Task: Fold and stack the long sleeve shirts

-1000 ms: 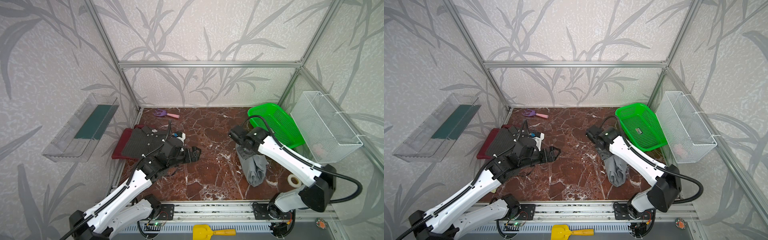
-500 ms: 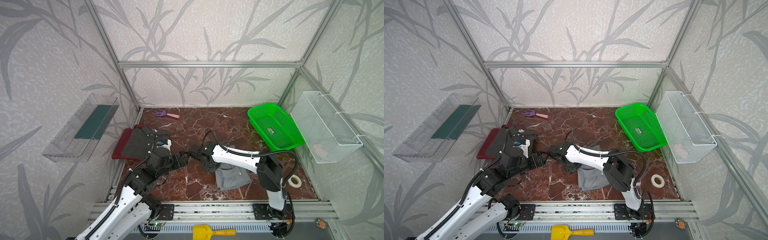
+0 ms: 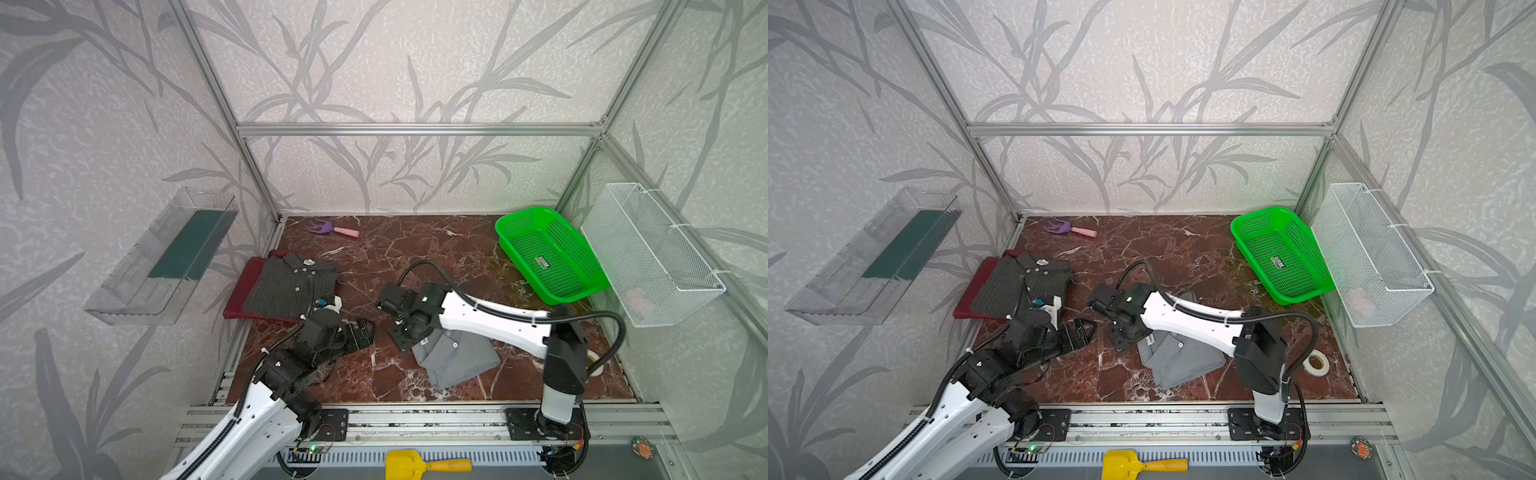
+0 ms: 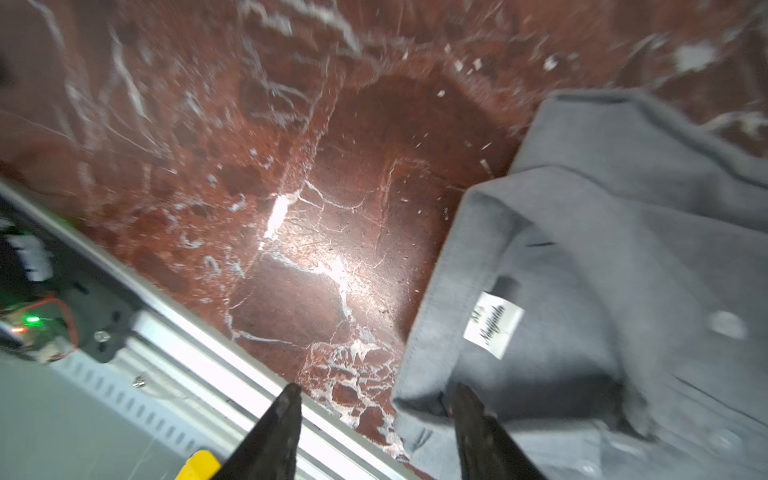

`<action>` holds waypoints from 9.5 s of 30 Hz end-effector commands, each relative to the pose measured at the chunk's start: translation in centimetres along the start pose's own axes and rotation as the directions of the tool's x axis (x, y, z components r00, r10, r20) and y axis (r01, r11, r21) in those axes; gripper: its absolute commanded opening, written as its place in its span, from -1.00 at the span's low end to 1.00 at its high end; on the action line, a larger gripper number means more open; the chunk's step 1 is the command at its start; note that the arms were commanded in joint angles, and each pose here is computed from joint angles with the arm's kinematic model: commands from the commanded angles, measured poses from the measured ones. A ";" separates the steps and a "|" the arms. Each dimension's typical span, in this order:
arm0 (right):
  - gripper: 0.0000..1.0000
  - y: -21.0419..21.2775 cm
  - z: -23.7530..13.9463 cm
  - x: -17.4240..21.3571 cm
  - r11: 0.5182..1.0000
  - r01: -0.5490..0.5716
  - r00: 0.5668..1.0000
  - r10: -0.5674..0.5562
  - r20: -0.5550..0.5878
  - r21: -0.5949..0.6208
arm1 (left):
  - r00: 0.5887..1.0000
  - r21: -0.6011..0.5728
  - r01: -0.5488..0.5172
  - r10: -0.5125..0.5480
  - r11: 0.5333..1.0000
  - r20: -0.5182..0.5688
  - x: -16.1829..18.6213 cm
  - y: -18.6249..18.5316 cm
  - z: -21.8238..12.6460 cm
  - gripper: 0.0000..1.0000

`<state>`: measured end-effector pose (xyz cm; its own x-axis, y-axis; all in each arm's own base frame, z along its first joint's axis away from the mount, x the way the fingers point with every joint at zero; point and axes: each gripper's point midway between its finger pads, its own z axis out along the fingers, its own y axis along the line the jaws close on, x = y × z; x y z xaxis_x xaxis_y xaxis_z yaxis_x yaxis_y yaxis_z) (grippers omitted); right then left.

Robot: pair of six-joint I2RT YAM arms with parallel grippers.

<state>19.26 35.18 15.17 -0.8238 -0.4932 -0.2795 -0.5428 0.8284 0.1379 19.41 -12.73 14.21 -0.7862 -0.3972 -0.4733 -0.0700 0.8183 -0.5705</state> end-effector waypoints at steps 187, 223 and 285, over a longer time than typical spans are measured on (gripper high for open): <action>-1.00 18.6 14.1 -27.3 0.668 -0.023 0.828 0.429 0.360 -0.744 | 0.896 -0.546 0.398 -0.185 0.737 0.403 -26.7 17.0 -2.6 0.38; 0.98 6.6 -3.9 -28.9 0.931 -0.043 0.749 0.271 0.604 -0.363 | 0.819 -0.361 0.153 0.086 0.920 0.567 -25.9 5.5 -7.8 0.98; 0.98 -39.7 -0.2 1.5 0.787 -0.503 0.542 -0.034 0.840 0.356 | 0.699 -0.605 -0.122 0.501 0.787 0.510 -20.5 16.6 6.8 0.98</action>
<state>39.06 1.04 7.83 -0.3614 -0.0902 -0.9280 0.0550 0.9915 -0.1178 37.91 6.29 8.74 -0.3230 -0.1104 -0.9399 -0.3399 0.9404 0.0063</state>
